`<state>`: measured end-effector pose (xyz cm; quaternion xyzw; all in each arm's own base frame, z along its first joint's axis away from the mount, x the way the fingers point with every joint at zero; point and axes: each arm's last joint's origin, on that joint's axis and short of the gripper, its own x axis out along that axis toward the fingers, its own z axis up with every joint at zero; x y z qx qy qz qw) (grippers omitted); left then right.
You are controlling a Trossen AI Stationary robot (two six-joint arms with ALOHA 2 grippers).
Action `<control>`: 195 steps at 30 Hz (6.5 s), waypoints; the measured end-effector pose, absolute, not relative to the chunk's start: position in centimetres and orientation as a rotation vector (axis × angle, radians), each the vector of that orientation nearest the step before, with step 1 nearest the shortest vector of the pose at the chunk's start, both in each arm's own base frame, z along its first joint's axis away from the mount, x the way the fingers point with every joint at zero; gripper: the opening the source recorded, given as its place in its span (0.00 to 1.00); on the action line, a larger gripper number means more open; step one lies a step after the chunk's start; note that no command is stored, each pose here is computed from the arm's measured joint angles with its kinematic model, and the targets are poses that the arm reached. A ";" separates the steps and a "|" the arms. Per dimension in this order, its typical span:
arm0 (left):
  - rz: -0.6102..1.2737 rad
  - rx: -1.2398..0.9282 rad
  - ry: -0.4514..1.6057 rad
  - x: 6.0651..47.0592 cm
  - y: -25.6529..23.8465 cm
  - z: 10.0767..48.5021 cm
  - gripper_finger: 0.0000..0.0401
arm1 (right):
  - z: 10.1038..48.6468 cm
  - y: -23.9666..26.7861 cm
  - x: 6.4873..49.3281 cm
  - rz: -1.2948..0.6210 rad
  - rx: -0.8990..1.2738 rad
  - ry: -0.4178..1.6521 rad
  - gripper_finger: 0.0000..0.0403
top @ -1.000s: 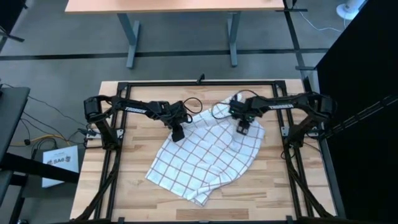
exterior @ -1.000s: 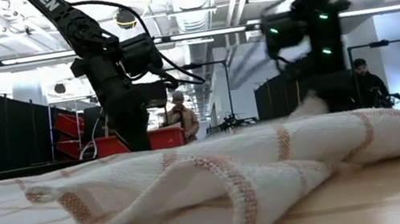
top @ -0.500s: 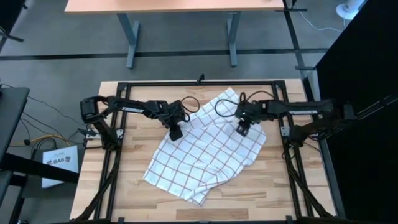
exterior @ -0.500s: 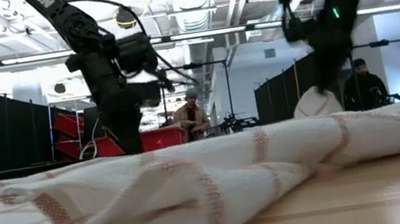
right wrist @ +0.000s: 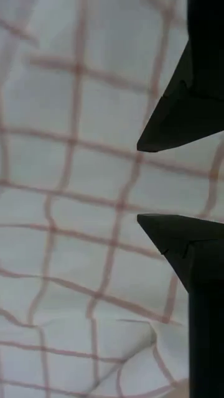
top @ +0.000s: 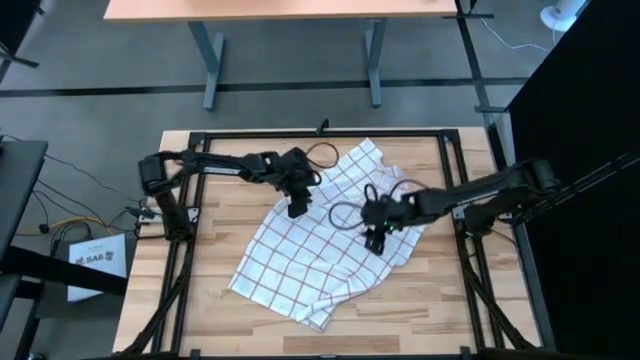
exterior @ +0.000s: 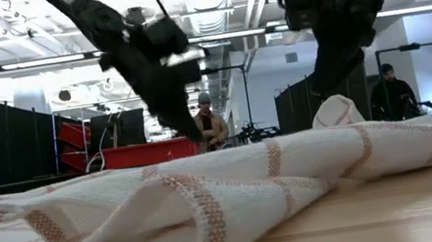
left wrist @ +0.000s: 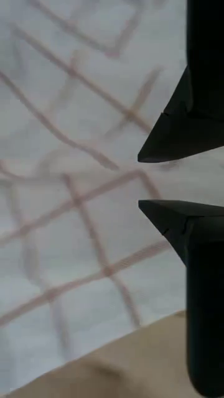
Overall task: Roll towel
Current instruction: Prepare the white striped towel on the table for folding
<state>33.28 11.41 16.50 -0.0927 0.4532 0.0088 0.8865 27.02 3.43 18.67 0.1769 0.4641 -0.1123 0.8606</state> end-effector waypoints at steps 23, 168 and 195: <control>0.253 -0.358 1.165 29.3 18.7 13.0 0.23 | 12.6 12.2 26.3 -0.220 0.388 1.159 0.40; 0.268 -0.323 1.222 28.8 16.7 13.6 0.23 | 14.8 -23.7 27.9 -0.206 0.527 1.192 0.48; 0.263 -0.318 1.248 28.7 16.6 13.4 0.23 | 24.4 -20.9 24.0 -0.416 0.237 1.232 0.00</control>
